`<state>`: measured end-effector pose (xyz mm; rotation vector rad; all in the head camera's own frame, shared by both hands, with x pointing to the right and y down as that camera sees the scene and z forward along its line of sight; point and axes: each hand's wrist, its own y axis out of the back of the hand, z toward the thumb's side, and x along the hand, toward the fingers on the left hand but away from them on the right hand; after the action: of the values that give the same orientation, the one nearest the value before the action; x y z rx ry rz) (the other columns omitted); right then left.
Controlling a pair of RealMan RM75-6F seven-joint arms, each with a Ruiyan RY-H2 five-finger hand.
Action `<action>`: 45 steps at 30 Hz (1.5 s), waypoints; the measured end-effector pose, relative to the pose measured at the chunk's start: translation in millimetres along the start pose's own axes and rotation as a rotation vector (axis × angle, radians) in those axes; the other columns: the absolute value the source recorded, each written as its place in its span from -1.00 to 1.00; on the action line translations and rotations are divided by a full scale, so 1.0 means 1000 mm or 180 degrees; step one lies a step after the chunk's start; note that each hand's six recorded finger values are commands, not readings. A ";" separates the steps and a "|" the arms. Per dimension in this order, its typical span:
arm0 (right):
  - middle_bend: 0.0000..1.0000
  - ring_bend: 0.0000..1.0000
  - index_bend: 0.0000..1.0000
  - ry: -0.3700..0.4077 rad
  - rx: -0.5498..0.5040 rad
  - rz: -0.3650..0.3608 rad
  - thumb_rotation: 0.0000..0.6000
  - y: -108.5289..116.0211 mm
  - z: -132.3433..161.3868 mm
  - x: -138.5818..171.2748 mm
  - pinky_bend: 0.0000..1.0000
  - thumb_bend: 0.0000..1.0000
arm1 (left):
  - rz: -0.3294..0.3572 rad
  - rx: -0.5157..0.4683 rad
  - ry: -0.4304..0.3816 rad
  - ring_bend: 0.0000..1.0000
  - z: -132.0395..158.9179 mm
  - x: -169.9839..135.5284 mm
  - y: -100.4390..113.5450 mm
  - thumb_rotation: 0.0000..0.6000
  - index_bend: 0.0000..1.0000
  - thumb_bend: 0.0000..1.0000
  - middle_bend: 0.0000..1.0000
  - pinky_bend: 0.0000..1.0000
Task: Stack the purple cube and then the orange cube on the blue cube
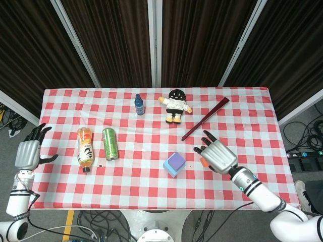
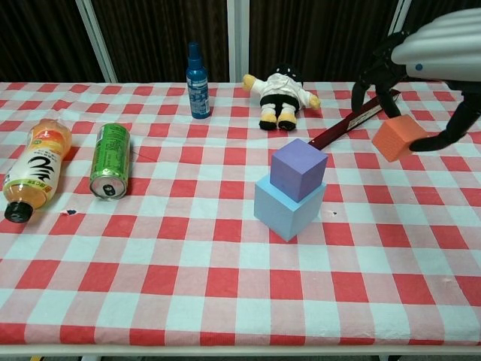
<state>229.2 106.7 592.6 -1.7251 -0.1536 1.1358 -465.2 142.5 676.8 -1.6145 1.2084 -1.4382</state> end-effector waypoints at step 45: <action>0.00 -0.66 -0.44 0.0768 0.0106 0.0018 1.00 0.039 0.046 -0.070 -1.00 -0.66 | -0.0028 -0.0037 0.0068 -0.75 -0.007 0.002 -0.003 1.00 -0.55 -0.82 -0.64 -0.49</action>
<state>142.1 78.8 603.3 -1.8175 0.0190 0.9202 -471.8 142.2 681.3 -1.6179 1.2252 -1.4600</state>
